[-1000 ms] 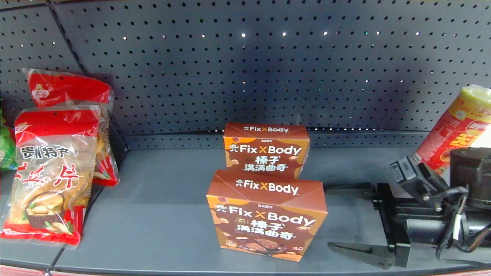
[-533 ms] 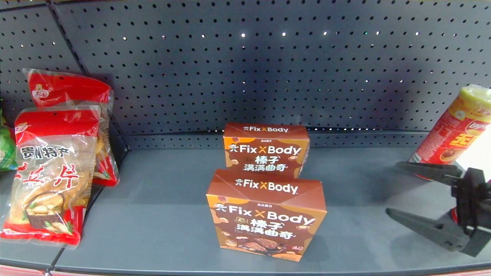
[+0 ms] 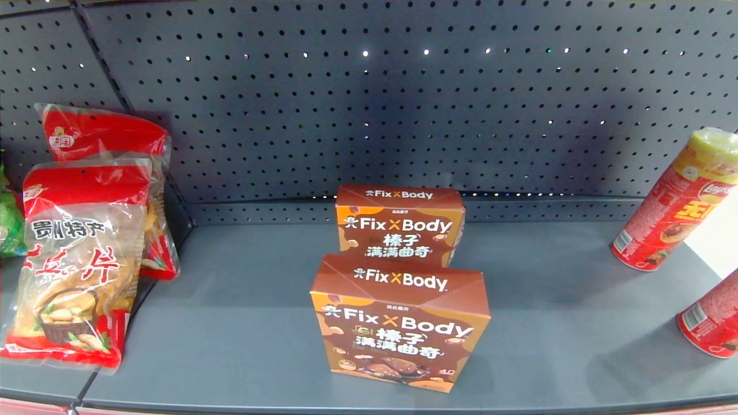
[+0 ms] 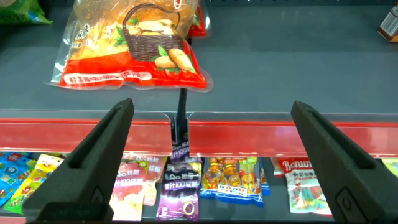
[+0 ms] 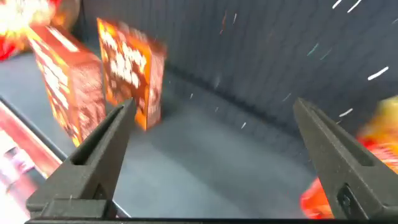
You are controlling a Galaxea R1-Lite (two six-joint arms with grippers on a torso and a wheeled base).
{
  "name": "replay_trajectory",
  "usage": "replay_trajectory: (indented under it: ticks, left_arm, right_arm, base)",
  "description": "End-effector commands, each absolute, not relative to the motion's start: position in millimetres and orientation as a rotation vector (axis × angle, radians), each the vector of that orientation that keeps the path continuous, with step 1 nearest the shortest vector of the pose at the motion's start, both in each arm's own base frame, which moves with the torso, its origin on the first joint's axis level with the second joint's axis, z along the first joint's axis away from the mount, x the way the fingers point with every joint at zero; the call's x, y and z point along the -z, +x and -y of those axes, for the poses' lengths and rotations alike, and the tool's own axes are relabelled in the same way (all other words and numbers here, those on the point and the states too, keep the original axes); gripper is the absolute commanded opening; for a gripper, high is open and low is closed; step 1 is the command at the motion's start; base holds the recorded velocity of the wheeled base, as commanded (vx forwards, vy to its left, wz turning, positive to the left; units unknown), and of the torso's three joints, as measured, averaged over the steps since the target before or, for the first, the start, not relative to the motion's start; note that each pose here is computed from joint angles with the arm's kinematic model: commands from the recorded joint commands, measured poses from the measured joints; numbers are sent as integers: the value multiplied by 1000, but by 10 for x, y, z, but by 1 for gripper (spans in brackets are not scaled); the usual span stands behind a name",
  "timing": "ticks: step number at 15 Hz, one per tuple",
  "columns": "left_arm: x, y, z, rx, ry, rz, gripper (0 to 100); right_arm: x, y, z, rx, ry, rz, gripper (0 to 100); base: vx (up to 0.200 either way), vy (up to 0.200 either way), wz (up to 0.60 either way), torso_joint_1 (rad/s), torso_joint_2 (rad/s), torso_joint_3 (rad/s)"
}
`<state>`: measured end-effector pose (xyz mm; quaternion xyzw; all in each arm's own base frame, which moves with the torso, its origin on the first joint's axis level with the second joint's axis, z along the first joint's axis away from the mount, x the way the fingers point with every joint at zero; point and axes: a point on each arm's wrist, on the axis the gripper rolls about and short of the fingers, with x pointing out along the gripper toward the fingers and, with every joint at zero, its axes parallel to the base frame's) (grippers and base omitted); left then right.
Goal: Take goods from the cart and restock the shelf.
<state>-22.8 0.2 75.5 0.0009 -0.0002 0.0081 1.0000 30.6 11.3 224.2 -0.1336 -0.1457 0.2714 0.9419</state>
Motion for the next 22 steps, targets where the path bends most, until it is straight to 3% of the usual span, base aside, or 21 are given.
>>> replay_trajectory:
  ticks: [1, 4, 7, 10, 22]
  left_arm:
    - [-755, -228, -2, -17, 2, 0, 100]
    - [-755, -228, -2, -17, 2, 0, 100]
    - [-755, -228, -2, -17, 2, 0, 100]
    - [-755, -228, -2, -17, 2, 0, 100]
    - [-755, -228, -2, -17, 2, 0, 100]
  right_arm:
    - [-2109, -240, -148, -471, -302, 495, 100]
    - [-1804, -253, -65, -230, -199, 441, 100]
    - [-1128, -208, -40, -170, -160, 128, 100]
    - [-871, -195, -38, -131, -137, 35, 100]
    - [-758, -229, 17, 80, 14, 4, 100]
  base:
    - [0, 0, 0, 0, 0, 0]
    - [0, 0, 0, 0, 0, 0]
    - [0, 0, 0, 0, 0, 0]
    - [0, 0, 0, 0, 0, 0]
    - [0, 0, 0, 0, 0, 0]
